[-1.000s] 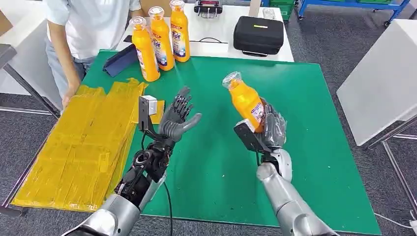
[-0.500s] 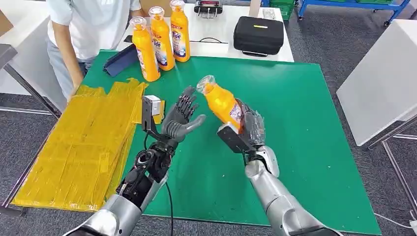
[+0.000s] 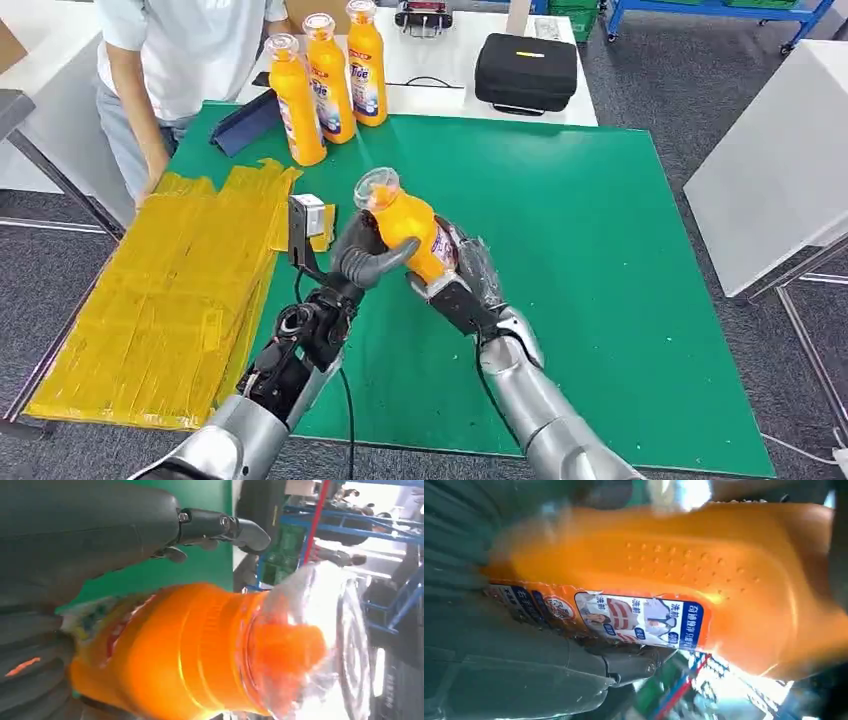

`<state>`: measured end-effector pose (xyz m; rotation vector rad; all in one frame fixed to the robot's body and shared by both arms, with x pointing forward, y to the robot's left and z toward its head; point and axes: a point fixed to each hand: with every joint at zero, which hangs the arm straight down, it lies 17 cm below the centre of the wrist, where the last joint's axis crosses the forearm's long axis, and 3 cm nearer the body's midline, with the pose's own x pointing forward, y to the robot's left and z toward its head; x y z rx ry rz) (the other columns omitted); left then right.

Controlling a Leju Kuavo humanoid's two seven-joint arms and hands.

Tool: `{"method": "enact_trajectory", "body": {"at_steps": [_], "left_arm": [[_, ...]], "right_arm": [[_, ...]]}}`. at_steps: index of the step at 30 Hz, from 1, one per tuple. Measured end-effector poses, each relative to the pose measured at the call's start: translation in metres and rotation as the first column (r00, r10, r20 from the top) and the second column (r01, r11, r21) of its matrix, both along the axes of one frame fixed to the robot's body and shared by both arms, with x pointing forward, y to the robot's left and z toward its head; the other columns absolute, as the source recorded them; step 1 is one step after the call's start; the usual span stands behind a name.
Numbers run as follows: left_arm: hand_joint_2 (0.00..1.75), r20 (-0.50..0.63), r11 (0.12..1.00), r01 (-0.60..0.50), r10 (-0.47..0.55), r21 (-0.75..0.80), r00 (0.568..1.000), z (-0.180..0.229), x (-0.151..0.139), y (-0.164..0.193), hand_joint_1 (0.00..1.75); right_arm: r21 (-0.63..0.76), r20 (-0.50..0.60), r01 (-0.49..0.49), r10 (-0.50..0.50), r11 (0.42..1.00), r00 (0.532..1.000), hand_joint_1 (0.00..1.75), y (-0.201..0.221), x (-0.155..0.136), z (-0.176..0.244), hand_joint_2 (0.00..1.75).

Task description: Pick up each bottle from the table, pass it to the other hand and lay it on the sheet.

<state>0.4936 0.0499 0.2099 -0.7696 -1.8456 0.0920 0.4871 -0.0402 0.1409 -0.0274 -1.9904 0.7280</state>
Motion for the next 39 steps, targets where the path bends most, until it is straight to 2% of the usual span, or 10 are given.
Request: {"method": "enact_trajectory", "body": {"at_steps": [5,17,18,19,24,39], "left_arm": [[1.75,0.006,1.0,0.014,-0.014,0.005,1.0,0.002,-0.003,-0.007,0.0],[1.75,0.025,0.998,0.045,-0.046,0.031,0.999,0.003,-0.008,-0.016,0.0],[1.75,0.036,0.997,0.052,-0.053,0.052,0.998,0.003,-0.01,-0.019,0.58],[1.75,0.051,0.995,0.06,-0.064,0.08,0.997,0.003,-0.012,-0.023,1.75],[1.75,0.121,0.979,0.084,-0.107,0.184,0.987,0.004,-0.027,-0.036,1.75],[1.75,0.151,0.973,0.085,-0.119,0.217,0.981,0.005,-0.032,-0.036,1.75]], "right_arm": [[0.051,-0.028,-0.004,0.005,0.999,1.0,1.75,-0.005,-0.007,-0.004,1.75],[0.045,-0.018,-0.01,0.01,0.999,1.0,1.75,-0.009,-0.01,-0.005,1.75],[0.045,-0.017,-0.011,0.011,0.999,1.0,1.75,-0.009,-0.01,-0.005,1.75],[0.045,-0.017,-0.011,0.011,0.999,1.0,1.75,-0.01,-0.01,-0.005,1.75],[0.043,-0.014,-0.016,0.016,0.999,1.0,1.75,-0.011,-0.012,-0.006,1.75],[0.032,-0.001,-0.012,0.012,0.999,1.0,1.75,-0.013,-0.014,-0.007,1.75]]}}
